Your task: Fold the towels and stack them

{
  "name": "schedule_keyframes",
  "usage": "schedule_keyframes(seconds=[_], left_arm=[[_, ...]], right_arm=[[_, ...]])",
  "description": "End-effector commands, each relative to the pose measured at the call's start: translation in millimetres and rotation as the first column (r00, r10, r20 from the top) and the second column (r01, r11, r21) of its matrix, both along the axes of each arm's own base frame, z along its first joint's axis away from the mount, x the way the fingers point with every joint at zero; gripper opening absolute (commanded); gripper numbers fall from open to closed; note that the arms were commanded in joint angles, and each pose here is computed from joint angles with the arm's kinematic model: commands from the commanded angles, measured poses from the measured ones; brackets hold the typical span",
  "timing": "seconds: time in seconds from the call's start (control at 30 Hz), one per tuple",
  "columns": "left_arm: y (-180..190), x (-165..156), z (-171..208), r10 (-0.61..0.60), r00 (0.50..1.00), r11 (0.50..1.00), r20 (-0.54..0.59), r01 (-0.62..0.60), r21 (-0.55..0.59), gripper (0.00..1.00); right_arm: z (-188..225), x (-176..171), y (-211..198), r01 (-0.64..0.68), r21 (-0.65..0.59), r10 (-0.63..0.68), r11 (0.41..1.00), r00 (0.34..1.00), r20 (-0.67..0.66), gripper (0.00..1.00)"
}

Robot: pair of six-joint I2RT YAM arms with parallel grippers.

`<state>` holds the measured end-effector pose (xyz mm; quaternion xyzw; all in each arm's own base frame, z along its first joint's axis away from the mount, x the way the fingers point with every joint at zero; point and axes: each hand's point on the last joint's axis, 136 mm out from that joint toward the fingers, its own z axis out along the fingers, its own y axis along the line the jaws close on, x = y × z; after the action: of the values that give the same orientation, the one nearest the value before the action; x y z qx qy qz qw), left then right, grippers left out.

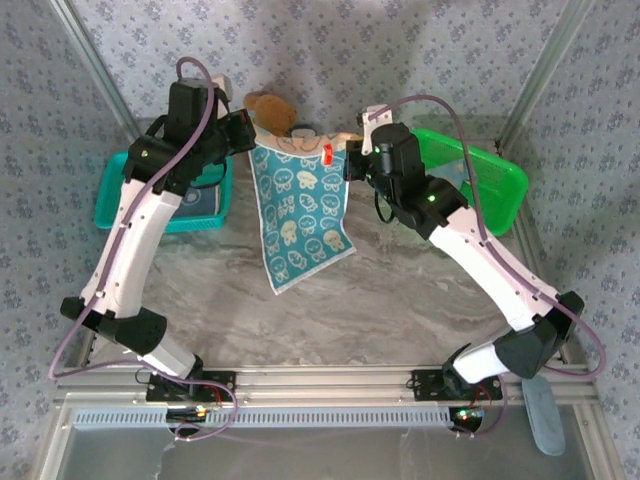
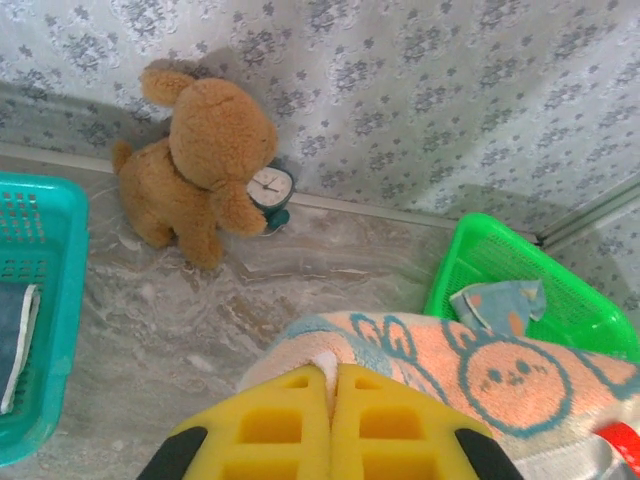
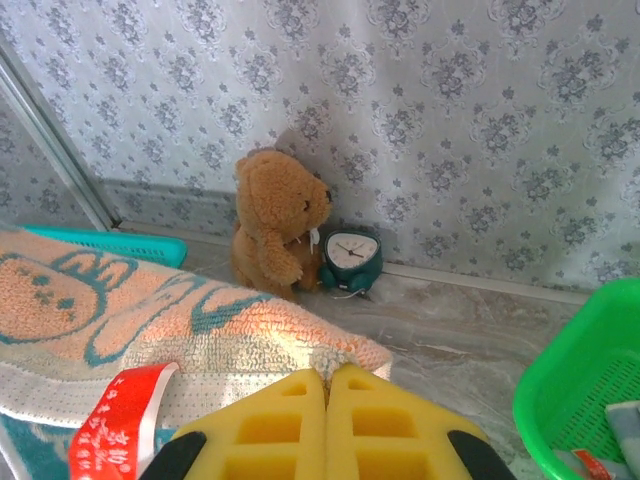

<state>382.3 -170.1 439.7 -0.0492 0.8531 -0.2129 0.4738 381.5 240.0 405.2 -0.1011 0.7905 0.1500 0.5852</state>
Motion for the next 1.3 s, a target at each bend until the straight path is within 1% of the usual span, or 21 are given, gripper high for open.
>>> schedule_keyframes(seconds=[0.0, 0.27, 0.37, 0.63, 0.73, 0.8, 0.9, 0.97, 1.07, 1.13, 1.17, 1.2, 1.27], left_arm=[[2, -18, 28, -0.046, 0.998, 0.999, 0.048, 0.047, -0.015, 0.0], [7, -48, 47, -0.067, 0.994, 0.996, 0.085, 0.072, -0.06, 0.0], [12, -65, 54, -0.071, 0.993, 0.993, 0.093, 0.079, -0.089, 0.0], [18, -114, 70, -0.091, 0.989, 0.98, 0.119, 0.11, -0.167, 0.0], [20, -126, 75, -0.089, 0.987, 0.977, 0.13, 0.112, -0.182, 0.0], [21, -129, 76, -0.088, 0.987, 0.976, 0.132, 0.112, -0.187, 0.0], [19, -125, 69, -0.085, 0.99, 0.978, 0.116, 0.105, -0.182, 0.0], [16, -117, 57, -0.082, 0.993, 0.982, 0.084, 0.095, -0.164, 0.0], [7, -97, 29, -0.083, 0.996, 0.989, 0.009, 0.084, -0.12, 0.0], [2, -78, 6, -0.082, 0.995, 0.992, -0.047, 0.077, -0.105, 0.0], [0, -69, 3, -0.083, 0.995, 0.991, -0.054, 0.077, -0.109, 0.0], [-2, -56, -17, -0.078, 0.993, 0.993, -0.093, 0.069, -0.096, 0.0], [-5, -33, -37, -0.065, 0.99, 0.994, -0.126, 0.053, -0.096, 0.0]], right_arm=[[43, -9, 4, -0.058, 0.046, 0.054, 0.997, 0.994, 0.098, 0.0], [68, -34, -1, -0.102, 0.094, 0.088, 0.99, 0.986, 0.138, 0.0], [73, -53, 2, -0.119, 0.089, 0.104, 0.989, 0.983, 0.152, 0.0], [92, -116, 1, -0.147, 0.06, 0.131, 0.987, 0.968, 0.212, 0.0], [94, -130, -2, -0.15, 0.06, 0.134, 0.987, 0.967, 0.216, 0.0], [93, -133, -6, -0.138, 0.045, 0.126, 0.989, 0.969, 0.213, 0.0], [82, -130, -9, -0.124, 0.028, 0.117, 0.992, 0.977, 0.179, 0.0], [73, -120, -14, -0.099, 0.038, 0.092, 0.994, 0.984, 0.151, 0.0], [51, -96, -24, -0.069, 0.066, 0.065, 0.995, 0.996, 0.06, 0.0], [33, -77, -29, -0.059, 0.086, 0.06, 0.995, 0.998, -0.002, 0.0], [25, -68, -31, -0.055, 0.091, 0.058, 0.994, 0.998, -0.023, 0.0], [16, -58, -32, -0.051, 0.095, 0.055, 0.994, 0.997, -0.046, 0.0], [-2, -35, -33, -0.043, 0.093, 0.052, 0.995, 0.995, -0.089, 0.0]])
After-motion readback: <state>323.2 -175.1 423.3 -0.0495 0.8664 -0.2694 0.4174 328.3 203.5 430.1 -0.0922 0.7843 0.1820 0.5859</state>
